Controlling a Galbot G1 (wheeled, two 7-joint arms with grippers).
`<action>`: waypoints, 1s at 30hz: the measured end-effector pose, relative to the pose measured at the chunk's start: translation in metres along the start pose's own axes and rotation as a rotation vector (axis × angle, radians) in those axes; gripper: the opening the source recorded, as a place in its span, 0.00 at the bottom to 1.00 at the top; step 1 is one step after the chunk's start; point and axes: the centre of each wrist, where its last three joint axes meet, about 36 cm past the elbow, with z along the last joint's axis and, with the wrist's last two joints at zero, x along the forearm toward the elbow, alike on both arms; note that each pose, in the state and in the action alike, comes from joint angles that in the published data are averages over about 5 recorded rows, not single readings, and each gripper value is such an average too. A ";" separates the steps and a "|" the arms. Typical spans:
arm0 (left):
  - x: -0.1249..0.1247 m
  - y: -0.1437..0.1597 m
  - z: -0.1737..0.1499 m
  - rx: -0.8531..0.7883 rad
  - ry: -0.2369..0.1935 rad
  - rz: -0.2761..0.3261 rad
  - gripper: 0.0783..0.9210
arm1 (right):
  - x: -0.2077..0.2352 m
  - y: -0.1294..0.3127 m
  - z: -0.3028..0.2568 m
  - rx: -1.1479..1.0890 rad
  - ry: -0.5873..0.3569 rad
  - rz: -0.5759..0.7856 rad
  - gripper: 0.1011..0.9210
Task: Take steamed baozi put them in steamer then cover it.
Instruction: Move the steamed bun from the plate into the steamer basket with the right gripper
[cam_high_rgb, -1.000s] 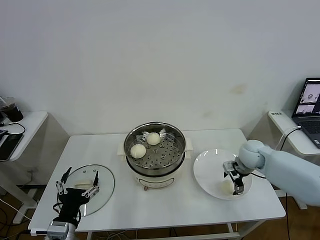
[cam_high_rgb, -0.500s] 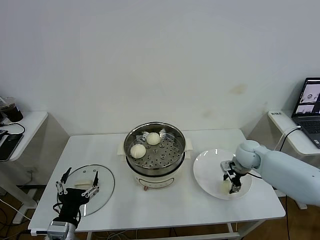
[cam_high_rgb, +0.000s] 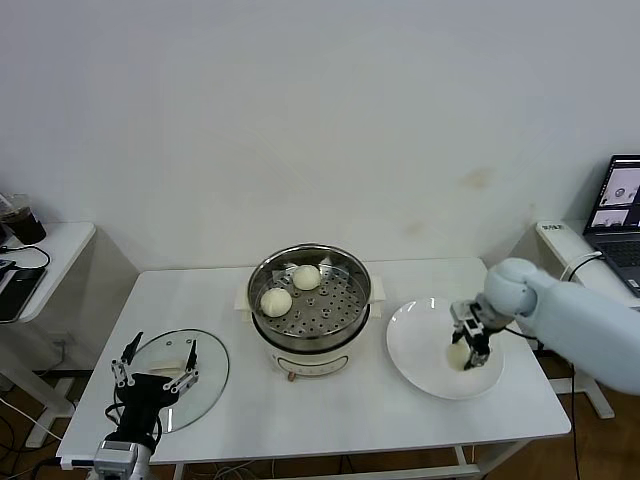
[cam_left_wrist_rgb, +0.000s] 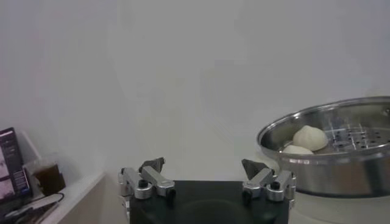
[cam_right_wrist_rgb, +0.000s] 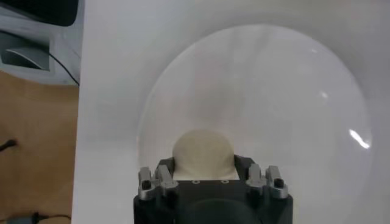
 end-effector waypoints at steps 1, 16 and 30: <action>0.000 0.000 0.000 0.000 -0.001 0.000 0.88 | 0.009 -0.004 -0.001 0.000 -0.003 0.012 0.64; 0.000 0.002 -0.001 0.000 -0.004 -0.005 0.88 | 0.142 -0.071 -0.078 0.124 -0.055 0.214 0.65; 0.001 0.005 0.000 0.000 0.002 -0.025 0.88 | 0.128 -0.090 -0.207 0.385 -0.141 0.242 0.65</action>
